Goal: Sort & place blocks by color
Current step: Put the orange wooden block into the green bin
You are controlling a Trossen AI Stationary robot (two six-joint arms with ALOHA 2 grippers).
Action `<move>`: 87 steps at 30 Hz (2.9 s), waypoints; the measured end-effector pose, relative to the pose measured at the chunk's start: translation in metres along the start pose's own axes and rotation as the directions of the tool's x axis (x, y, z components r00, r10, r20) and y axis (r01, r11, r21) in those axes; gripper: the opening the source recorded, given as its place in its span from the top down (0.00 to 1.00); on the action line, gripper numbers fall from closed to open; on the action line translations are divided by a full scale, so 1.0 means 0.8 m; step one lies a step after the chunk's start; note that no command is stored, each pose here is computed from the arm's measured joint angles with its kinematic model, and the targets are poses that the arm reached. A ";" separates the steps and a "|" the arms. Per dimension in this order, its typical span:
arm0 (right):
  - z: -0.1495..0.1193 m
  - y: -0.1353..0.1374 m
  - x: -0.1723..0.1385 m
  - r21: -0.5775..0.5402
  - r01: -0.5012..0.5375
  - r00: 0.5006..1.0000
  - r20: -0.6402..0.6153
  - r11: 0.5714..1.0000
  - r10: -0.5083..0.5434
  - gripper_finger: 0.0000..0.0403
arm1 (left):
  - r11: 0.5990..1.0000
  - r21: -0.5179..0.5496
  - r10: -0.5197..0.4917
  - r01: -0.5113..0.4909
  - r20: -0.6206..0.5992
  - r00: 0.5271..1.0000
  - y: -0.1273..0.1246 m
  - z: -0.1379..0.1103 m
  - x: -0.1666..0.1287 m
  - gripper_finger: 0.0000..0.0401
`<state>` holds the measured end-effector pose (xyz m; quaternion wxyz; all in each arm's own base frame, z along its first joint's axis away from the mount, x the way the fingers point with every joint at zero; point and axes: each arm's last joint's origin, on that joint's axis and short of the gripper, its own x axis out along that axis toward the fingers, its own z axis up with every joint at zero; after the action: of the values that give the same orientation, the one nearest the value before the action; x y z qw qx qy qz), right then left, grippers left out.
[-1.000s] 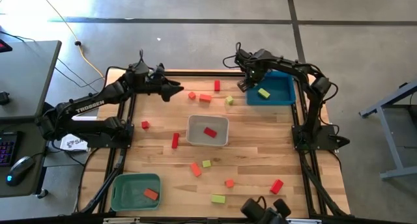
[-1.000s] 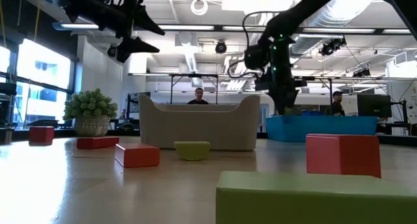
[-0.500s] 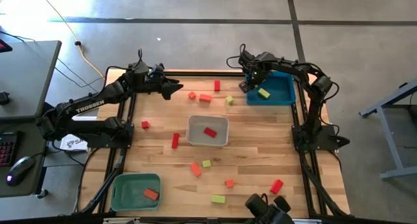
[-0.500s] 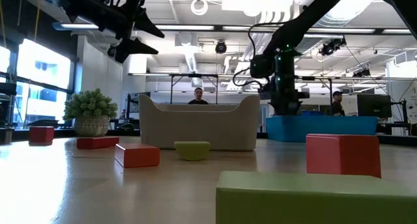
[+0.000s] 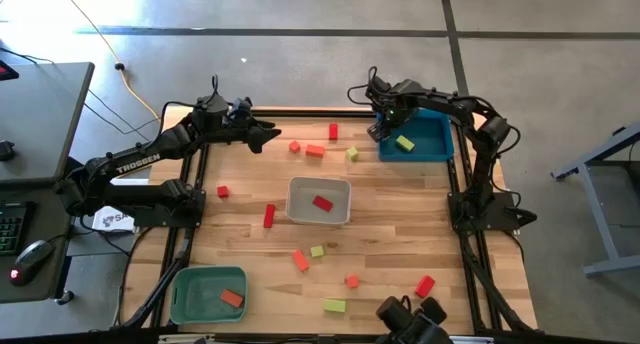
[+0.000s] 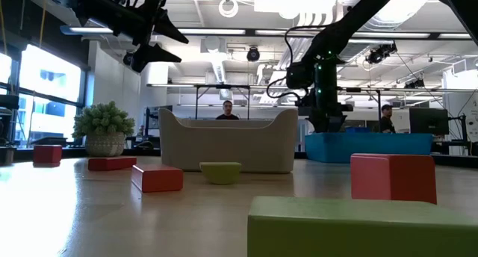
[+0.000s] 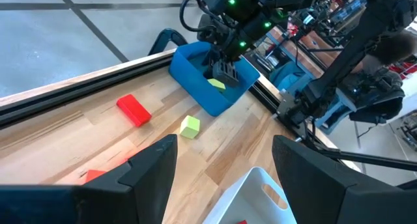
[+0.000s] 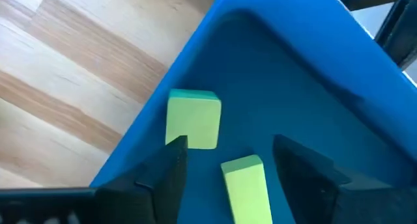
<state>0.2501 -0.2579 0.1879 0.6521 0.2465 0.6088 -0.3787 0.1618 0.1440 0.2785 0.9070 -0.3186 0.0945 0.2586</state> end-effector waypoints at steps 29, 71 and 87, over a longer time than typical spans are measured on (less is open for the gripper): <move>0.045 0.104 -0.141 -0.562 -0.255 0.631 0.520 0.787 0.576 0.46 | 0.992 -0.015 0.125 -0.124 0.033 0.992 0.005 -0.001 0.000 0.40; 0.050 0.209 0.020 -0.723 -0.128 0.810 0.319 0.679 0.492 0.46 | 0.988 -0.008 0.151 -0.151 -0.021 0.988 0.009 -0.008 -0.001 0.40; 0.048 0.213 0.024 -0.734 -0.087 0.825 0.326 0.674 0.462 0.50 | 0.989 0.000 0.151 -0.151 -0.021 0.988 0.009 -0.008 -0.001 0.40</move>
<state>0.4085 -0.1911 0.1503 0.8776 -0.0262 0.4741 -0.0666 0.1577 0.1445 0.2702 0.8836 -0.3140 0.1277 0.3231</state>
